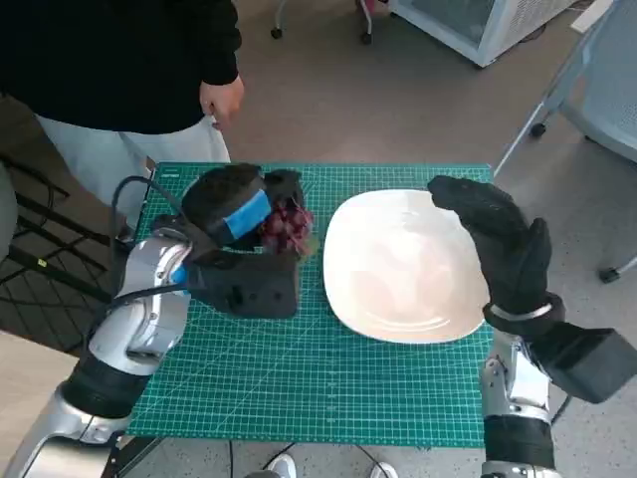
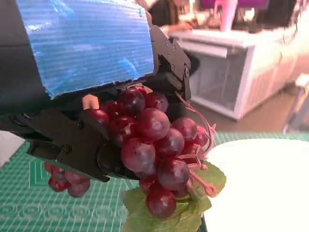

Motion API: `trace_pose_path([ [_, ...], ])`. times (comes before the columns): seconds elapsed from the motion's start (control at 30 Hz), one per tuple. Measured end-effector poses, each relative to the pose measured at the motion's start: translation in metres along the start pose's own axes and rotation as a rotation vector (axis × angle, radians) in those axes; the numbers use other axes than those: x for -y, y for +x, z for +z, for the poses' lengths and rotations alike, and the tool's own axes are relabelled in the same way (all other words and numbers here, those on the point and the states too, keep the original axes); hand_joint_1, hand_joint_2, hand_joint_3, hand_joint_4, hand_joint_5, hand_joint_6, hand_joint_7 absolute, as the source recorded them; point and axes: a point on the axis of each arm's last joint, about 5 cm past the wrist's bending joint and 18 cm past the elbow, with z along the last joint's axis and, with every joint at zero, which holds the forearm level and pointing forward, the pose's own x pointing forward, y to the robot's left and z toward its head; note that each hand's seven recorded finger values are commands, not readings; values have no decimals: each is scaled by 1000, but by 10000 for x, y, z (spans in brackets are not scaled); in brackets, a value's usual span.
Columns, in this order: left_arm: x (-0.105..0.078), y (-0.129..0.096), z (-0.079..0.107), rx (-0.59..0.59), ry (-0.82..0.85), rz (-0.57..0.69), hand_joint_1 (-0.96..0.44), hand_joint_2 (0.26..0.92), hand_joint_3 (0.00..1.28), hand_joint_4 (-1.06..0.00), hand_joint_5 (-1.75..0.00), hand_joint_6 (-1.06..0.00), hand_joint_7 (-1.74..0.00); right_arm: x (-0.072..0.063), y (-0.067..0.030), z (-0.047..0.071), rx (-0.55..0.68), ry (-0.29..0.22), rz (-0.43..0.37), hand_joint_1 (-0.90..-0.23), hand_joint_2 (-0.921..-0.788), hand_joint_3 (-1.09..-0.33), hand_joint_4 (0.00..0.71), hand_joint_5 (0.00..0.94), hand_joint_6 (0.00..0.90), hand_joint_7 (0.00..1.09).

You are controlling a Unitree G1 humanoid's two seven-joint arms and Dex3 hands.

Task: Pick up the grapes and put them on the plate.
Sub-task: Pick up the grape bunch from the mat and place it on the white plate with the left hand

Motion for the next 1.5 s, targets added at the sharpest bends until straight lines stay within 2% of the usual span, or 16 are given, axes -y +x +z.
trace_pose_path([
  [0.27,-32,147,235,60,-3,-48,3,920,109,-641,-1352,-609,-1046,5,12,33,20,-8,-1,-512,-921,-644,176,3,-1,347],
  [0.5,-59,316,503,134,5,-74,2,921,103,-643,-1357,-618,-1033,16,-22,54,27,-15,-11,-515,-921,-635,181,5,-1,351],
  [0.97,-90,584,987,254,86,-127,2,917,170,-563,-1390,-545,-1171,115,-185,104,55,-42,-87,-538,-921,-598,199,10,10,351],
  [1.23,-46,710,1192,282,118,-167,1,921,255,-446,-1399,-447,-1370,117,-202,124,77,-61,-96,-541,-921,-580,204,9,15,334],
  [1.5,4,779,1303,280,126,-199,-1,921,301,-406,-1445,-380,-1434,117,-236,131,82,-71,-102,-544,-921,-576,203,6,21,323],
])
